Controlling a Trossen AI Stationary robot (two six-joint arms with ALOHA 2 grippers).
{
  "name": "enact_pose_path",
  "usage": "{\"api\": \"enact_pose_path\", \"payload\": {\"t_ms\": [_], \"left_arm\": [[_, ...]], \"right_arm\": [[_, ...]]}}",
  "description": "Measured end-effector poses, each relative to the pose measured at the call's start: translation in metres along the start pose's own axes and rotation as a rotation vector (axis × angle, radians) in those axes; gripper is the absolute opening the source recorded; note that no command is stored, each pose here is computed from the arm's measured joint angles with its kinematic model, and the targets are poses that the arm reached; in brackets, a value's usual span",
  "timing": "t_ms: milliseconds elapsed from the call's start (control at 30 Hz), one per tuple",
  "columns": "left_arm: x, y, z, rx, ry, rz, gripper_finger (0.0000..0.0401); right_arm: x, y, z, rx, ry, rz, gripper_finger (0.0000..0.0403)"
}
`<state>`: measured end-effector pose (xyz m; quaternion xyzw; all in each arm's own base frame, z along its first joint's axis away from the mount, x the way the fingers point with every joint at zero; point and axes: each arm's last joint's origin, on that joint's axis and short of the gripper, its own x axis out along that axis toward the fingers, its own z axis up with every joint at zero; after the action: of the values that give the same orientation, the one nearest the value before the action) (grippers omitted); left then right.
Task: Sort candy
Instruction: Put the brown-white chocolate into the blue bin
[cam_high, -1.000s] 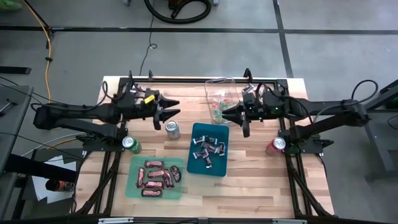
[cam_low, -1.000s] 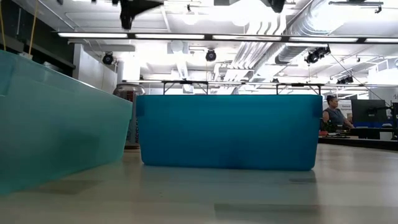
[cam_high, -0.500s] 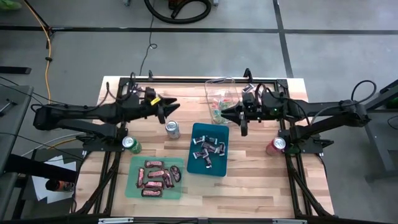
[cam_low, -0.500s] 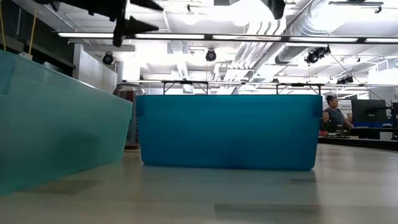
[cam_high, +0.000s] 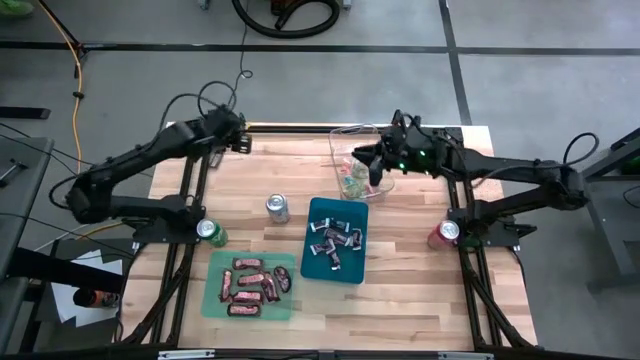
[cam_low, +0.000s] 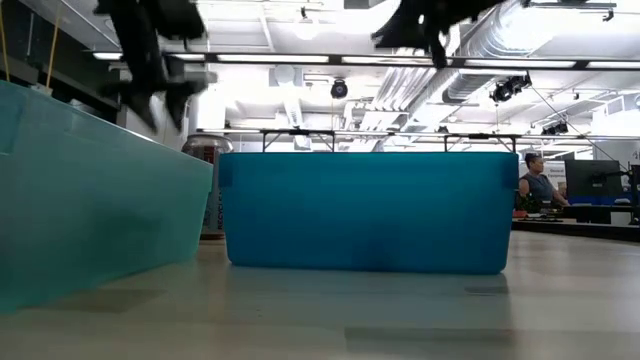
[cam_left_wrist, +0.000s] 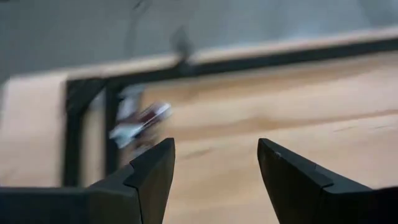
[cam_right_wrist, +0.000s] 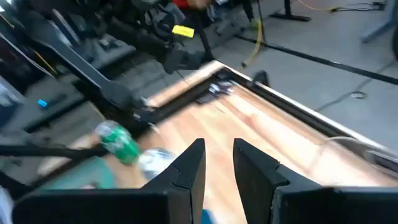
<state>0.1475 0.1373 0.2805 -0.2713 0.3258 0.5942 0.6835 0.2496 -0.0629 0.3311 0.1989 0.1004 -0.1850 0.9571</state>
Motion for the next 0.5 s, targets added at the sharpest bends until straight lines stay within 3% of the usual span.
{"api": "enact_pose_path", "payload": {"t_ms": [233,400,500], "left_arm": [[0.054,0.005,-0.016,-0.047,0.254,0.252,0.0204],[0.077,-0.005,-0.022,-0.098,0.288,0.346,0.0195],[0.094,-0.009,-0.028,-0.059,0.366,0.368,0.0190]], "right_arm": [[0.017,-0.053,0.008,-0.137,0.057,-0.025,0.0075],[0.019,-0.087,0.014,-0.092,0.081,0.009,0.0075],[0.021,-0.102,0.015,-0.071,0.093,0.029,0.0075]]}}
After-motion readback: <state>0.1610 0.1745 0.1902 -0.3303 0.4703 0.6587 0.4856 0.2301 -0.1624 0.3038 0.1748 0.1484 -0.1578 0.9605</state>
